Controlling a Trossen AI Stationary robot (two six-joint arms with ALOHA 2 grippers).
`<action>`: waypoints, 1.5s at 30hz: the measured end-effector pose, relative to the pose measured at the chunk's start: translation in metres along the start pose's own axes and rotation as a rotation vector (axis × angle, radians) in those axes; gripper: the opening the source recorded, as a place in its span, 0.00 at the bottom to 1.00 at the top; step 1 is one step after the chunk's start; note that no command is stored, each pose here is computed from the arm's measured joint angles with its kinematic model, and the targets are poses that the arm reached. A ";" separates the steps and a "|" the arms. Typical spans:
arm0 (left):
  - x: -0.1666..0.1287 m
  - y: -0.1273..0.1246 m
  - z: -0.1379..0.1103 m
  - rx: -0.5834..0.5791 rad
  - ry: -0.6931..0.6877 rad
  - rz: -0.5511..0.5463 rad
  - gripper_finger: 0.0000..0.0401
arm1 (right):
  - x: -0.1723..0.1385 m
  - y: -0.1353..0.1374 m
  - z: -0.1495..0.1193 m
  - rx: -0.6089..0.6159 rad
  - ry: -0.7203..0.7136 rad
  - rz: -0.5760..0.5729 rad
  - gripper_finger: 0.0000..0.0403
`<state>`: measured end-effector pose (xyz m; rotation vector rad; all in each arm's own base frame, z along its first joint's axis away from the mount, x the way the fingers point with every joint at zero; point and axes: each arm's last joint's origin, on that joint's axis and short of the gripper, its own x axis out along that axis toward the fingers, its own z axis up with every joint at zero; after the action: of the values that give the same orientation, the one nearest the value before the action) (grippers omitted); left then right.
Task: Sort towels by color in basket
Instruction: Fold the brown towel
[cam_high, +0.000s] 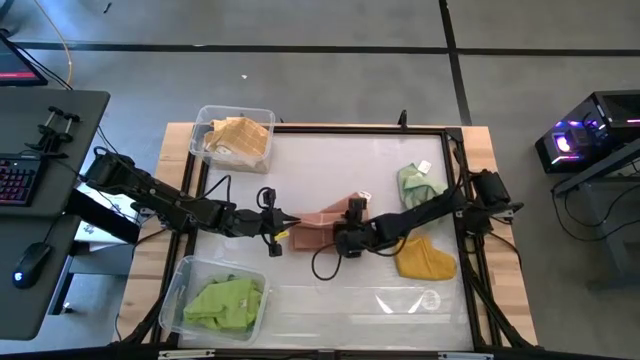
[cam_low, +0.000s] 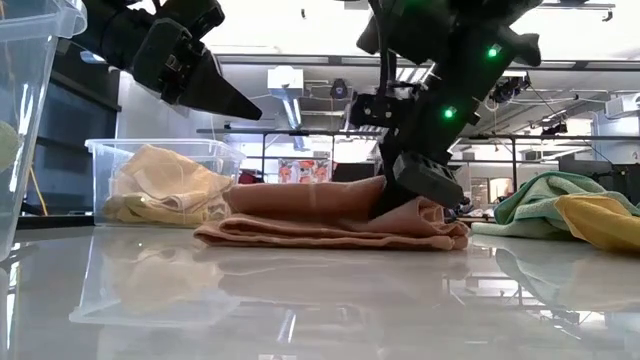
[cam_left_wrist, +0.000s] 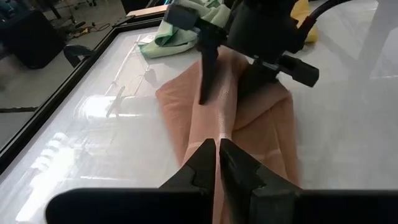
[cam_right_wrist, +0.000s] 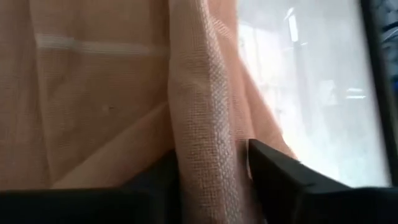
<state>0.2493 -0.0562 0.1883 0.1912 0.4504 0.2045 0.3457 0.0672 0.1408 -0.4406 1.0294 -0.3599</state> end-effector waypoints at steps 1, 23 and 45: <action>0.000 0.000 0.000 0.000 0.000 0.000 0.02 | 0.001 -0.001 0.000 0.004 0.004 0.017 0.33; 0.000 0.000 -0.001 0.003 0.006 0.000 0.02 | -0.089 -0.043 0.039 0.038 -0.134 0.643 0.03; 0.000 0.000 -0.003 0.020 0.024 -0.001 0.02 | -0.050 -0.064 0.014 0.168 -0.249 1.002 0.04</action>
<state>0.2482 -0.0559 0.1860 0.2079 0.4769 0.2020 0.3292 0.0390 0.2166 0.2069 0.8505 0.4941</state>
